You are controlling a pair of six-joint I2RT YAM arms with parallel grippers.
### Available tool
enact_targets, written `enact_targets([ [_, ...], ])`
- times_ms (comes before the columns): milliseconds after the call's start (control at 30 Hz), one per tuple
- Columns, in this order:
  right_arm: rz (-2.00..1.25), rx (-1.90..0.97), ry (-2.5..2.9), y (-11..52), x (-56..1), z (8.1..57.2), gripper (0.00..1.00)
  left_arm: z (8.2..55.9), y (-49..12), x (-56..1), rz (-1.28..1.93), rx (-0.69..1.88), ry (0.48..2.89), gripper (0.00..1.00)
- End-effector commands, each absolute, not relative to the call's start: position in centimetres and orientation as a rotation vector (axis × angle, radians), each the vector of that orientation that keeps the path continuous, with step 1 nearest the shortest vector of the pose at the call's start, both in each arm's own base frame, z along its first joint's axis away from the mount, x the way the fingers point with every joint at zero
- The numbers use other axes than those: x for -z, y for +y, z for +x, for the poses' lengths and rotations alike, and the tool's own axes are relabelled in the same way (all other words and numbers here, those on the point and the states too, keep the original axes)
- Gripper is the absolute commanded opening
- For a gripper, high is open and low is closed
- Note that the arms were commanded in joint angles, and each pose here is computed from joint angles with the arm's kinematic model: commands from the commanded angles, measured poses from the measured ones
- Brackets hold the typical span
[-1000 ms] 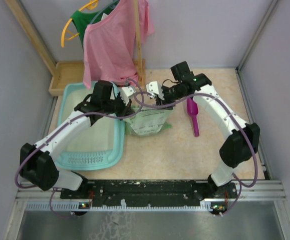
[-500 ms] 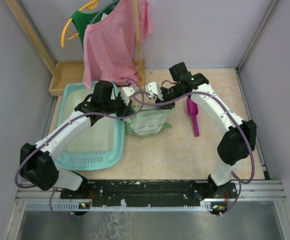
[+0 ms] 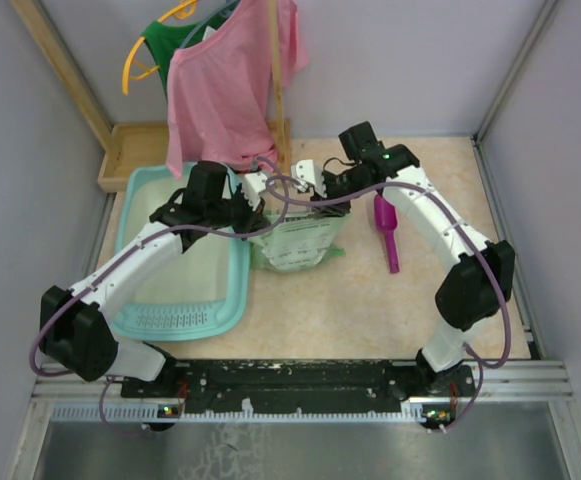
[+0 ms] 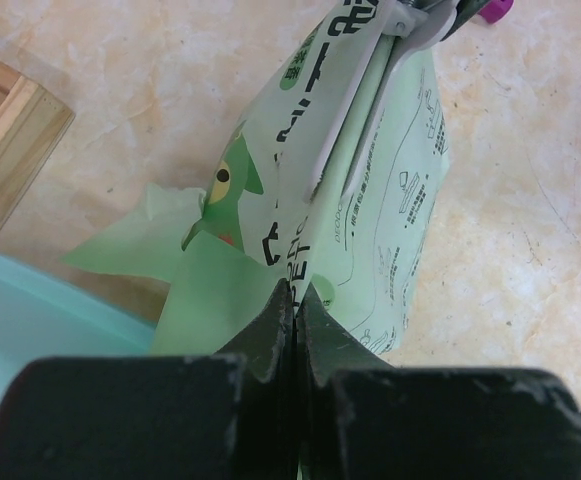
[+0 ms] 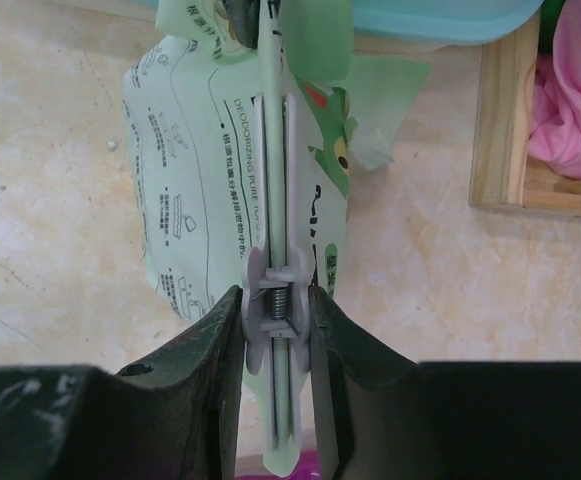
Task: Fill the litter box with clean litter
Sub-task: Remove the clamp from the cat litter bag.
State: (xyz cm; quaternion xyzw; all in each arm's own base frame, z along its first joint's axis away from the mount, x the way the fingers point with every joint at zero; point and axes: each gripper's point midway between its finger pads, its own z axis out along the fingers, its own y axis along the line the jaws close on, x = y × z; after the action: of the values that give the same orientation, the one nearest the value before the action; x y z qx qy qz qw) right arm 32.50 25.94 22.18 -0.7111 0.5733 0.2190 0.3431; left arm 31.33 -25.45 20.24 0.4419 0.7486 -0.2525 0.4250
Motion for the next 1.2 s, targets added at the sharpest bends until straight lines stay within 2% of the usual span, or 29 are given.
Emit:
enact_targets([
  [0,-1.746,-0.533,1.397,26.9,-28.1,32.2,0.0,31.1,-28.3,-24.1,1.124,0.715,1.689,0.0],
  [300,-1.588,-0.458,1.485,25.0,-30.4,33.5,0.0,31.2,-28.2,-24.0,1.118,0.7,1.688,0.0],
  [767,-1.143,-0.369,1.704,16.7,-33.3,38.8,0.0,31.3,-28.2,-24.8,1.096,0.661,1.656,0.0],
  [900,-1.002,-0.309,1.791,13.5,-32.5,41.3,0.0,31.1,-28.1,-25.1,1.085,0.643,1.652,0.0],
  [1167,-0.668,-0.242,2.043,5.1,-27.0,46.7,0.0,30.3,-27.8,-25.5,1.067,0.6,1.64,0.0],
])
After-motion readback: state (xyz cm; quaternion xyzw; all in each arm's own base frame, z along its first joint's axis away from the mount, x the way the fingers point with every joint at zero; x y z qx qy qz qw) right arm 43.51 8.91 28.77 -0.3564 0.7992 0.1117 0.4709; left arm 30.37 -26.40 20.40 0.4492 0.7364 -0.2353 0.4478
